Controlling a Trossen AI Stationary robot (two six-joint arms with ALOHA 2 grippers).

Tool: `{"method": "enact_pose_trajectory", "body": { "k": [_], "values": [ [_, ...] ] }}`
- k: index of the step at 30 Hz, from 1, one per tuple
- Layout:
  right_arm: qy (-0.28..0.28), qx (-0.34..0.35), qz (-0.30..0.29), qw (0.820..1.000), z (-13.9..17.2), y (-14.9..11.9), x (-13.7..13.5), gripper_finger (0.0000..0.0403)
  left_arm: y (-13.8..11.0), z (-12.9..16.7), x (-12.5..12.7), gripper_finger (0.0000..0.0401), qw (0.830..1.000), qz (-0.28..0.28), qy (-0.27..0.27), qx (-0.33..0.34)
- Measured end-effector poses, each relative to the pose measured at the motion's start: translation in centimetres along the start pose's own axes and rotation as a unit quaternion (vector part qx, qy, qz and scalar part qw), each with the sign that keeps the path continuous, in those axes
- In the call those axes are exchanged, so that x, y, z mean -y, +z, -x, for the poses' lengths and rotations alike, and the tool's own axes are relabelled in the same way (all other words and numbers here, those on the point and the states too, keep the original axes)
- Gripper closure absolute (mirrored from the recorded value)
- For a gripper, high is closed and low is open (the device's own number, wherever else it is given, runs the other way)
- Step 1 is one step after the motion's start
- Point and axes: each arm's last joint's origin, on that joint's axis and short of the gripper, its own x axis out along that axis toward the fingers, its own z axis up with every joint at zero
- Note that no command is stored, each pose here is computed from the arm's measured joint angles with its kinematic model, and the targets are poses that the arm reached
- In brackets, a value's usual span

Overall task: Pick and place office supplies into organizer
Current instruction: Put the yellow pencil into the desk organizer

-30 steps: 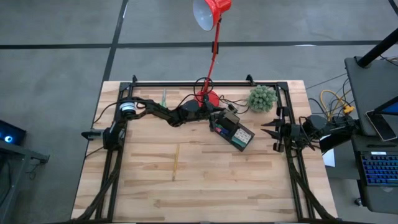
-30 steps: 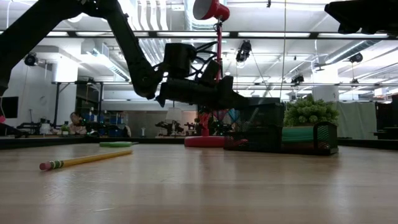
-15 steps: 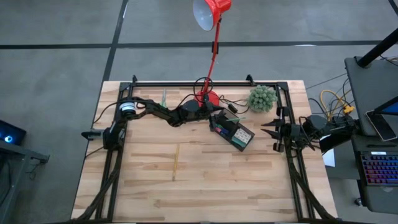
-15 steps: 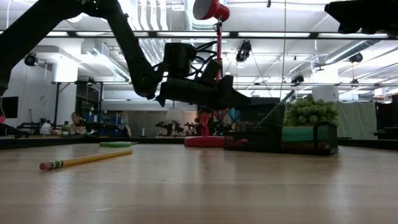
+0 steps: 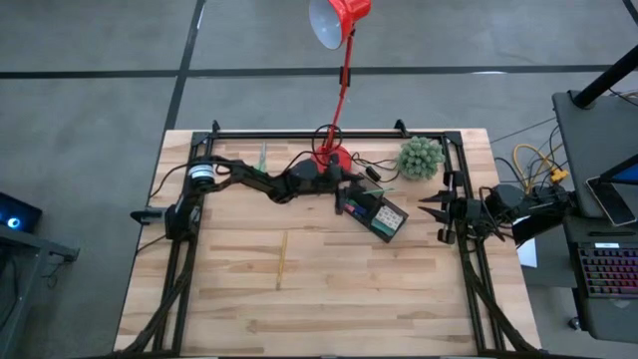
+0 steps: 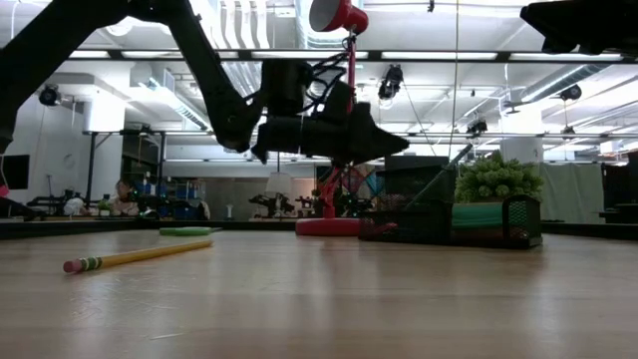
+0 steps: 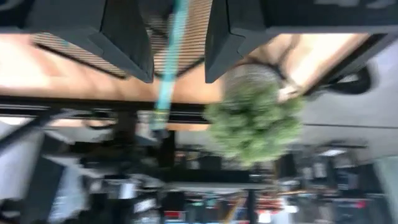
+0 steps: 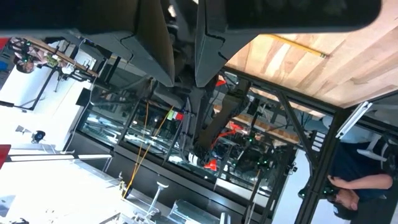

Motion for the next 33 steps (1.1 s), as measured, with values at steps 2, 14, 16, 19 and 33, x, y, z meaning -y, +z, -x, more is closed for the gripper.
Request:
{"method": "enact_pose_trajectory", "body": {
  "k": [2,14,16,19,33],
  "values": [
    [0.0,0.0,0.0,1.0,0.0,0.0,0.0,0.0346,0.3,0.0,0.7,0.0273,1.0,0.001,-0.026,-0.001],
    [0.001,-0.001,-0.001,1.0,0.0,0.0,0.0,0.0346,3.8,1.1,5.8,0.0273,0.993,0.008,-0.091,-0.071],
    [0.001,-0.001,-0.002,1.0,0.0,0.0,0.0,0.0346,4.4,1.6,6.7,0.0273,0.99,0.012,-0.1,-0.1],
    [0.0,-0.001,-0.002,1.0,0.0,0.0,0.0,0.0346,4.8,2.3,8.0,0.0273,0.983,0.039,-0.103,-0.145],
    [0.0,0.0,-0.005,1.0,0.0,0.0,0.0,0.0346,5.2,6.4,11.9,0.0273,0.902,0.231,-0.066,-0.36]
  ]
}}
